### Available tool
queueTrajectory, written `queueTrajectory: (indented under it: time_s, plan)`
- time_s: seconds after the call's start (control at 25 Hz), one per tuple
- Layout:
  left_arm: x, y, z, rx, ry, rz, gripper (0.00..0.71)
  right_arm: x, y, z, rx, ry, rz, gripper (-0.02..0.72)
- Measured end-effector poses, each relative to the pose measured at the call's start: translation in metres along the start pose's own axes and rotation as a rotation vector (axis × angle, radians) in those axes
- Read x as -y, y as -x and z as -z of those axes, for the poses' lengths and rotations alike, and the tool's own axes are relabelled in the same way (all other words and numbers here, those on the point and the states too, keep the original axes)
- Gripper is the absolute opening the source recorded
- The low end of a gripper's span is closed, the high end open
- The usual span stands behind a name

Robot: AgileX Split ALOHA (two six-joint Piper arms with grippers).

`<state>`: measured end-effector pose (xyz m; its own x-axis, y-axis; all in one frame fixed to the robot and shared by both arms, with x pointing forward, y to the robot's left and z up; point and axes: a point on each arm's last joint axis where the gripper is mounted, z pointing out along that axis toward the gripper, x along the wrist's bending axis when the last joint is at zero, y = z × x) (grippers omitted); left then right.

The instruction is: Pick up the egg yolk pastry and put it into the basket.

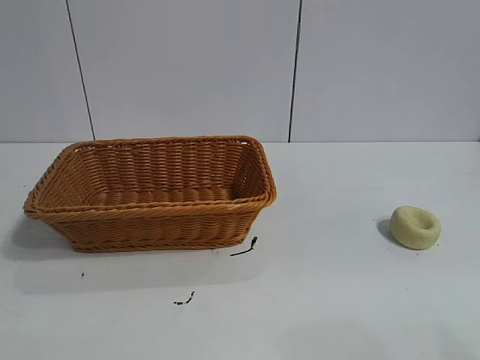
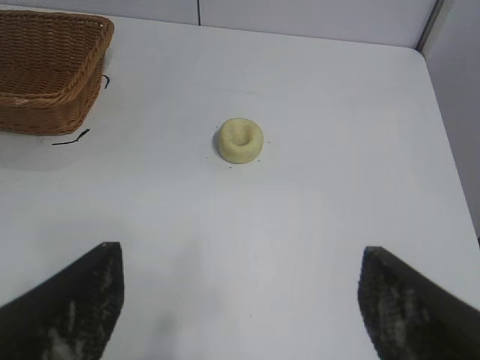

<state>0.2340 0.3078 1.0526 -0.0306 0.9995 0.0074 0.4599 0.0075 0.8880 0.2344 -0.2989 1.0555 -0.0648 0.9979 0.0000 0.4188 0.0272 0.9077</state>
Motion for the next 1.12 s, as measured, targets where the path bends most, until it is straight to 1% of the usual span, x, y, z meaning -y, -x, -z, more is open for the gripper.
queueTrajectory:
  time_s: [0.36,0.44,0.52,0.64,0.8,1.0,1.12]
  plan:
    - [0.000,0.000,0.000,0.000,0.000,0.000,0.696,0.000,0.000,0.000,0.000,0.000,0.000,0.592]
    - [0.000,0.000,0.000,0.000,0.000,0.000,0.696,0.000,0.000,0.000,0.000,0.000,0.000,0.603]
    - [0.000,0.000,0.000,0.000,0.000,0.000,0.696,-0.002,0.000,-0.003,0.000,-0.021,0.000,0.635]
    - [0.000,0.000,0.000,0.000,0.000,0.000,0.696,-0.016,0.000,-0.015,0.000,-0.116,0.000,0.673]
    - [0.000,0.000,0.000,0.000,0.000,0.000,0.696,-0.041,0.000,-0.050,0.000,-0.317,0.000,0.683]
    - [0.000,0.000,0.000,0.000,0.000,0.000,0.696,-0.068,0.000,-0.115,0.004,-0.549,0.004,0.683]
    - [0.000,0.000,0.000,0.000,0.000,0.000,0.696,-0.083,0.000,-0.160,0.003,-0.630,0.005,0.683]
